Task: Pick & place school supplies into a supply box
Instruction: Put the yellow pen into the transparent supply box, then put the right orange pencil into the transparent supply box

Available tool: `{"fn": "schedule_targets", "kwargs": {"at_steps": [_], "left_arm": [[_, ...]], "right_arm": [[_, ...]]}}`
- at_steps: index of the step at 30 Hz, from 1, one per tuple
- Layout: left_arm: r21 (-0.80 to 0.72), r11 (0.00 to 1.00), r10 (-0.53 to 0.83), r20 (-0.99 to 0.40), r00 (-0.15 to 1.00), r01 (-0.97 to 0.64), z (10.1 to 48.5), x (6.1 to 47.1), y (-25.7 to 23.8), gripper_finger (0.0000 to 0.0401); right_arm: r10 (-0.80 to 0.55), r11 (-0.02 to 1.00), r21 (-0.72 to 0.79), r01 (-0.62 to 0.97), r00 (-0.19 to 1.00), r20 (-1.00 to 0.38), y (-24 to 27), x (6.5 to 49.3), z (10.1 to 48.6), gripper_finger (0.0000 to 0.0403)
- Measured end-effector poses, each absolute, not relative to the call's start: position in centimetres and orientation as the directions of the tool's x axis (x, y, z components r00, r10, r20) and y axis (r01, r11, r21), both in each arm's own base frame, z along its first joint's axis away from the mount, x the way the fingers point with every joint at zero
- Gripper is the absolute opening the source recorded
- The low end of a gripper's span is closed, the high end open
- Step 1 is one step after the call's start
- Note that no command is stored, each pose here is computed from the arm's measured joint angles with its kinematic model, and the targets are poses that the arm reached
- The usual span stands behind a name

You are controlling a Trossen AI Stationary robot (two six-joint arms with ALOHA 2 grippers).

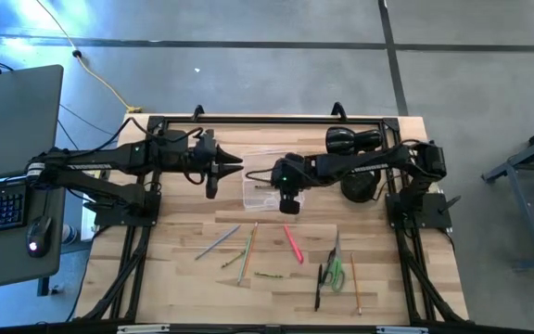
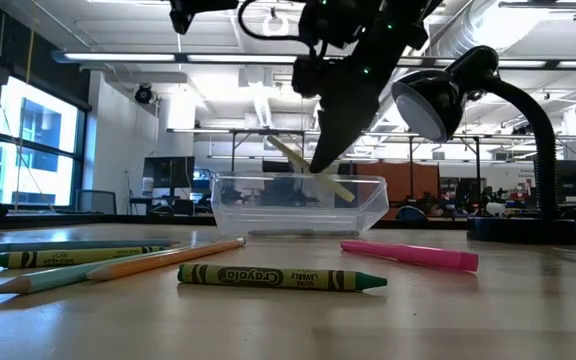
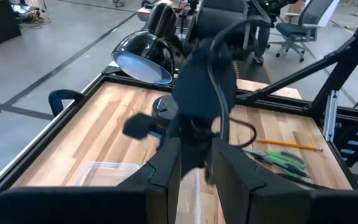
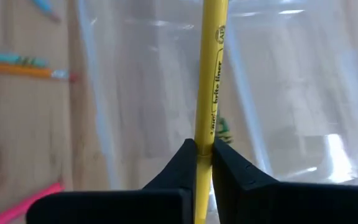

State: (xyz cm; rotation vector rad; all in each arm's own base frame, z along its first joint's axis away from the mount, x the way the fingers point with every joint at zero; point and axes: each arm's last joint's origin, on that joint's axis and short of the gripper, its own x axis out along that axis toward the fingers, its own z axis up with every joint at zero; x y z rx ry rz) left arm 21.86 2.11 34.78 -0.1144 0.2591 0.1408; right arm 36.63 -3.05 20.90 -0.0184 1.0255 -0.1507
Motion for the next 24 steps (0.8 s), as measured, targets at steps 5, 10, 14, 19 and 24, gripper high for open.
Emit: {"fn": "schedule_targets", "kwargs": {"at_steps": [5,10,14,19,24], "left_arm": [[-0.092,0.984,0.124,-0.263,0.957,-0.153,34.8,21.9,2.1,0.0122],[-0.091,0.984,0.124,-0.275,0.953,-0.154,34.6,21.8,2.1,0.0122],[-0.083,0.980,0.147,-0.293,0.945,-0.178,34.5,21.8,2.2,0.0122],[-0.071,0.974,0.185,-0.301,0.935,-0.216,34.4,21.7,2.3,0.0122],[-0.072,0.973,0.185,-0.309,0.933,-0.217,34.3,21.7,2.3,0.0122]], "right_arm": [[-0.099,0.994,-0.068,0.084,0.459,-0.883,-3.1,36.9,19.2,0.0018],[-0.061,0.997,-0.034,0.065,0.466,-0.883,-3.0,37.1,19.0,0.0028],[-0.037,0.999,-0.013,0.053,0.476,-0.879,-2.8,37.1,19.1,0.0054],[-0.050,0.998,-0.025,0.059,0.473,-0.879,-2.9,37.1,19.1,0.0086],[-0.050,0.997,-0.016,0.075,0.474,-0.879,-2.5,37.1,19.2,0.0107]]}}
